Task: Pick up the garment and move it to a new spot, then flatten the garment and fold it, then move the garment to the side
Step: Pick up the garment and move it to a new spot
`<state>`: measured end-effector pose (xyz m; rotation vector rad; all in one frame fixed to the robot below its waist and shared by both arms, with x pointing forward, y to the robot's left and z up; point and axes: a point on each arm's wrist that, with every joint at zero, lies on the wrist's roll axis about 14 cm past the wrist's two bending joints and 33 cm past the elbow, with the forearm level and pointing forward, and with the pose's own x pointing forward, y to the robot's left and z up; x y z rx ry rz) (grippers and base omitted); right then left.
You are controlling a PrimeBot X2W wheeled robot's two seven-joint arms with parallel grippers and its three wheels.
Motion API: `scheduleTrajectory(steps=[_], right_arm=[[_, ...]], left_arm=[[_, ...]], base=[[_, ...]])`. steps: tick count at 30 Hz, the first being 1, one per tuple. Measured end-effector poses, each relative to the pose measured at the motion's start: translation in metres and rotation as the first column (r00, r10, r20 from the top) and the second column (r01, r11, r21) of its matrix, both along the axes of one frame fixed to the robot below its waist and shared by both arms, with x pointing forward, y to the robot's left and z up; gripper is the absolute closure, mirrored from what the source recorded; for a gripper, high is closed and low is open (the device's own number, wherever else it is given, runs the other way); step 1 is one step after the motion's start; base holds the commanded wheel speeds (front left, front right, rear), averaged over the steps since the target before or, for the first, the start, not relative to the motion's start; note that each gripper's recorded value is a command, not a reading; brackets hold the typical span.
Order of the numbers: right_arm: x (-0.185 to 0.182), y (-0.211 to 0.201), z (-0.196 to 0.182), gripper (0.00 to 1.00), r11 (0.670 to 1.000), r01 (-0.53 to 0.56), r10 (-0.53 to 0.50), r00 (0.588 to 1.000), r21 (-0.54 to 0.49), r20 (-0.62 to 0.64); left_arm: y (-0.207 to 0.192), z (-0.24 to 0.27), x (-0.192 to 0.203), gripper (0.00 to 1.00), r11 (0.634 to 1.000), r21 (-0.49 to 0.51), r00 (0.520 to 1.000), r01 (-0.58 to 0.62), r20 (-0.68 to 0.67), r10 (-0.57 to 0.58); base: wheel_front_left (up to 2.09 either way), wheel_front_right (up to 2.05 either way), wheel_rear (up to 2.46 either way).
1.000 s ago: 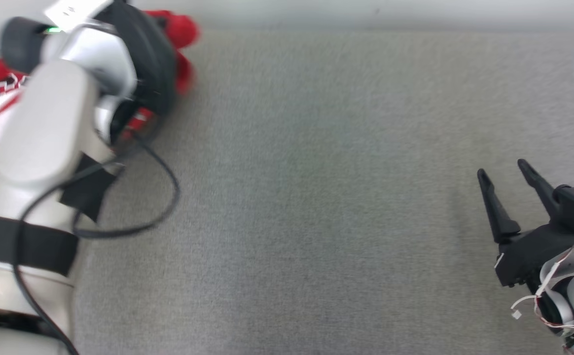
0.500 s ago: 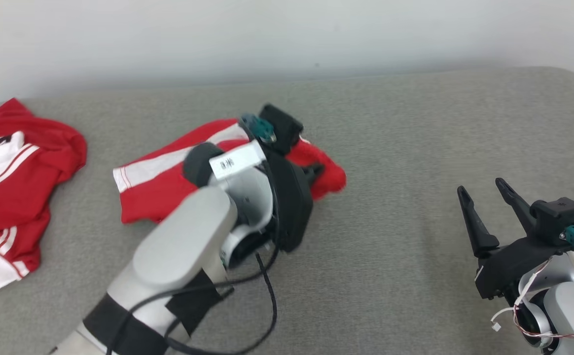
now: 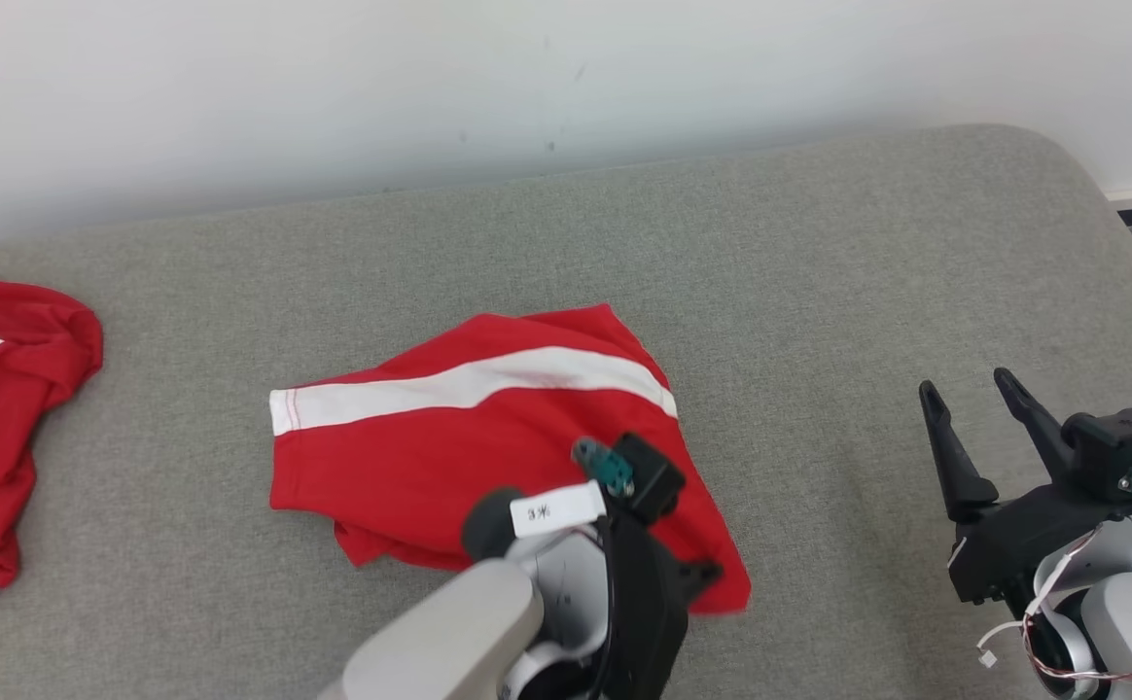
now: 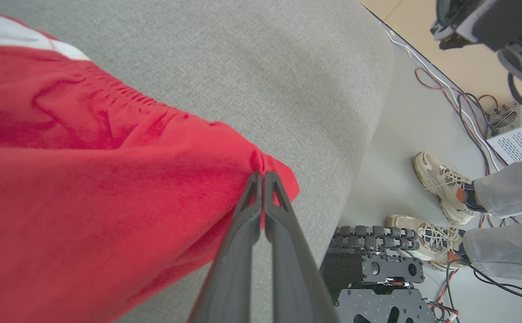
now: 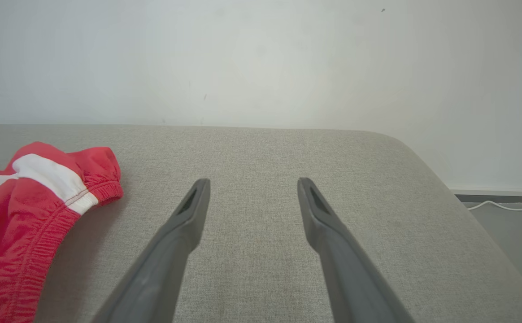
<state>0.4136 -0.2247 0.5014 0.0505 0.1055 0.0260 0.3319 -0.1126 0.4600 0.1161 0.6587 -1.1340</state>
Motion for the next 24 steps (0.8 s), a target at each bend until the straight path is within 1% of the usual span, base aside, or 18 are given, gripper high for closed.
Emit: scheduleTrajectory(steps=[1,2,3,4,6,10,11,12,14,16,19,21,24], right_arm=[[0.0,0.002,-0.001,0.0,1.0,-0.004,0.004,1.0,0.001,-0.002],[0.0,0.002,-0.001,0.0,1.0,-0.004,0.004,1.0,0.001,-0.002],[0.001,0.005,-0.001,0.0,1.0,-0.01,0.01,1.0,0.008,0.0],[0.002,0.008,-0.001,0.0,1.0,-0.014,0.014,1.0,0.012,0.001],[0.002,0.014,-0.002,0.0,0.999,-0.031,0.031,1.0,0.021,-0.001],[0.007,0.017,0.001,0.0,0.999,-0.042,0.042,0.999,0.024,0.009],[0.008,0.017,0.002,0.0,0.999,-0.042,0.042,0.999,0.023,0.01],[0.008,0.018,0.002,0.0,0.999,-0.042,0.042,0.999,0.024,0.009],[0.007,0.019,-0.003,0.0,0.998,-0.047,0.047,0.999,0.028,-0.004],[0.006,0.019,-0.004,0.0,0.998,-0.045,0.046,0.999,0.038,-0.008],[0.005,0.023,-0.006,0.0,0.995,-0.053,0.055,0.998,0.079,-0.02],[0.003,0.027,-0.009,0.0,0.994,-0.057,0.061,0.998,0.097,-0.033],[-0.003,0.034,-0.016,0.0,0.989,-0.065,0.072,0.996,0.132,-0.051]], left_arm=[[0.0,-0.005,-0.006,1.0,1.0,-0.006,1.0,0.001,-0.031,-0.001],[0.0,-0.005,-0.006,1.0,1.0,-0.006,1.0,0.001,-0.031,-0.001],[-0.003,-0.016,-0.023,1.0,1.0,-0.012,0.995,0.017,-0.095,-0.018],[-0.004,-0.021,-0.031,1.0,1.0,-0.012,0.992,0.019,-0.126,-0.021],[-0.003,-0.034,-0.044,1.0,0.999,0.009,0.986,0.03,-0.167,-0.028],[-0.006,-0.043,-0.059,1.0,0.999,0.012,0.972,0.034,-0.234,-0.03],[-0.007,-0.042,-0.059,0.92,1.0,0.001,0.968,0.02,-0.251,-0.019],[-0.008,-0.041,-0.056,0.0,1.0,-0.008,0.968,0.0,-0.252,-0.003],[-0.008,-0.037,-0.047,0.0,0.999,-0.015,0.971,-0.03,-0.236,0.026],[-0.009,-0.03,-0.04,0.0,0.999,-0.024,0.976,-0.034,-0.214,0.028],[-0.011,-0.018,-0.03,0.0,0.996,-0.058,0.981,-0.064,-0.185,0.052],[-0.013,-0.002,-0.019,0.0,0.987,-0.119,0.984,-0.104,-0.158,0.085],[-0.011,0.019,0.001,0.0,0.963,-0.199,0.981,-0.18,-0.111,0.16]], base=[[0.0,0.0,0.0],[0.0,0.0,0.0],[0.0,0.0,0.0],[0.0,0.0,0.0],[0.0,0.0,0.0],[0.0,0.0,0.0],[0.0,0.0,0.0],[0.0,0.0,0.0],[0.0,0.0,0.0],[0.0,0.0,0.0],[0.0,0.0,0.0],[0.0,0.0,0.0],[0.0,0.0,0.0]])
